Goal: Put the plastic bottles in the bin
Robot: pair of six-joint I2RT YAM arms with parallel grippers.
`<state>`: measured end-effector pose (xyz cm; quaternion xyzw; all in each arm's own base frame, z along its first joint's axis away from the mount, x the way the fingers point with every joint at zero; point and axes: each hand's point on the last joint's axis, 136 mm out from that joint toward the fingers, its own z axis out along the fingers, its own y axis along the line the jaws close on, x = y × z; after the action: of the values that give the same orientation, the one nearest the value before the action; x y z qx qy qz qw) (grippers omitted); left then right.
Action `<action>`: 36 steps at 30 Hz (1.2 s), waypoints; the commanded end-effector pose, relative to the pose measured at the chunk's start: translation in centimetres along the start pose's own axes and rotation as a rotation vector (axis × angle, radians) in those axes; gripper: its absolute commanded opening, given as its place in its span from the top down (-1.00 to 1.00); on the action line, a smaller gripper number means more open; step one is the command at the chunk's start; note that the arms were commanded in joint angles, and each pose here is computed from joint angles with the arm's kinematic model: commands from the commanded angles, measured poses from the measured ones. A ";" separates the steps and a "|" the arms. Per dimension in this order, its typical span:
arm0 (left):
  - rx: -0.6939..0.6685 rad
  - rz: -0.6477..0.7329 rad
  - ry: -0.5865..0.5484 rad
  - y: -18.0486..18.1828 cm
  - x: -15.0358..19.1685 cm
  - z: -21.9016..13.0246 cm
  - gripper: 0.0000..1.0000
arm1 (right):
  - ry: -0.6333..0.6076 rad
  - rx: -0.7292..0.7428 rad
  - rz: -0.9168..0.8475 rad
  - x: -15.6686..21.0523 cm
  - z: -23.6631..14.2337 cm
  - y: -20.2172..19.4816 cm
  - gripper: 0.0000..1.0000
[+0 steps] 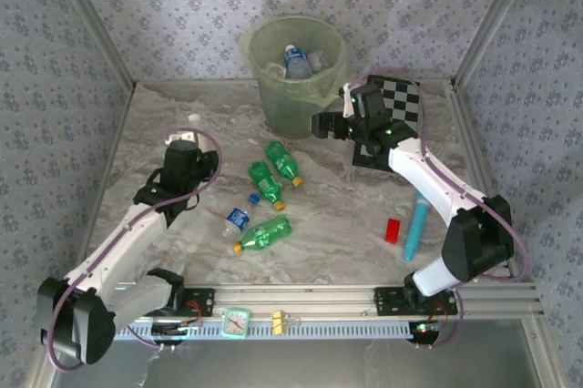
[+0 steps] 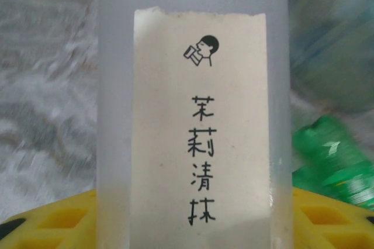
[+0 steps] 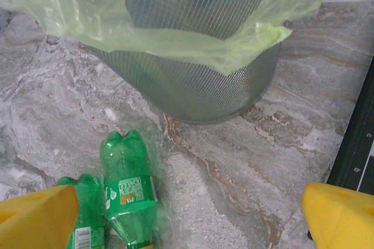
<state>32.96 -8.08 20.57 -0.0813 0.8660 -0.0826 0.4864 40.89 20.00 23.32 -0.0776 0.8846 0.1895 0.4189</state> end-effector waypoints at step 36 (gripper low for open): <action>0.657 0.379 -0.076 -28.1 -20.7 10.1 -0.10 | 0.028 -0.091 0.102 5.6 -2.9 -0.9 -1.00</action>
<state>54.60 -31.28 39.19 0.2228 0.7673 -0.2623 0.5411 35.89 18.10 20.11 -0.0604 0.8871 0.2358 0.3922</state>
